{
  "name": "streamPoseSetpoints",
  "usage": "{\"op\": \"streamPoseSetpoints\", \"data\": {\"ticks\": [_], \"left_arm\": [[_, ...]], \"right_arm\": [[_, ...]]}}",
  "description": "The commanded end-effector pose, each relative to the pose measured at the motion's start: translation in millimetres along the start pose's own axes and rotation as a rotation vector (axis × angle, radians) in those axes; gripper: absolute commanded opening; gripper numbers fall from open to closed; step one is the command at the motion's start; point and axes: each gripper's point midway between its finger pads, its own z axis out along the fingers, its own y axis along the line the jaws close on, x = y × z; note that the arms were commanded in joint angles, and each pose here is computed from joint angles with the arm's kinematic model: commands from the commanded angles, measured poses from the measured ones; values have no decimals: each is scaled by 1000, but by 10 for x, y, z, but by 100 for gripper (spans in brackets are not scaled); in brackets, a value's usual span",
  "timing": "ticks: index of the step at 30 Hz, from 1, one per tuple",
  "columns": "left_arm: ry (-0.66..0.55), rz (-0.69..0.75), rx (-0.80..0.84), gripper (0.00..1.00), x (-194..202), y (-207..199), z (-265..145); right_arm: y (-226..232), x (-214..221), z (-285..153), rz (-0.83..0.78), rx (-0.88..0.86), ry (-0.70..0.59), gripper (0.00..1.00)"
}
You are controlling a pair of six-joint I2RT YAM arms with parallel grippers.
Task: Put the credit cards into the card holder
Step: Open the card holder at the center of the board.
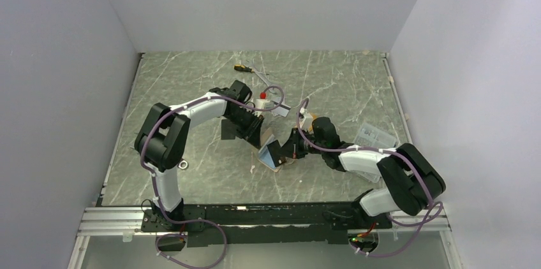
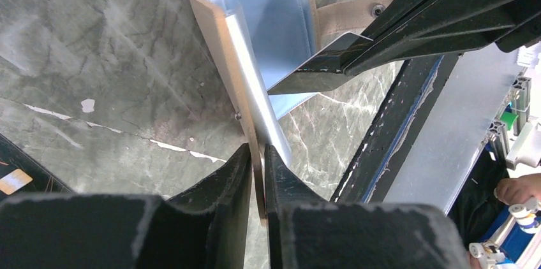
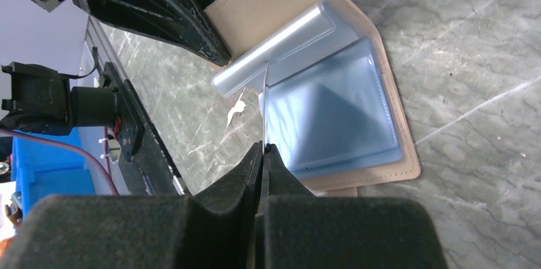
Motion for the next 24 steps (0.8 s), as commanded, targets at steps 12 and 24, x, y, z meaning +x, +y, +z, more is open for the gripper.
{"op": "streamPoseSetpoints", "data": {"ticks": [12, 24], "left_arm": [[-24, -47, 46, 32, 20, 28, 2], [-78, -60, 79, 44, -78, 26, -168]], "right_arm": [[152, -300, 172, -80, -89, -55, 0], [166, -339, 270, -86, -117, -43, 0]]}}
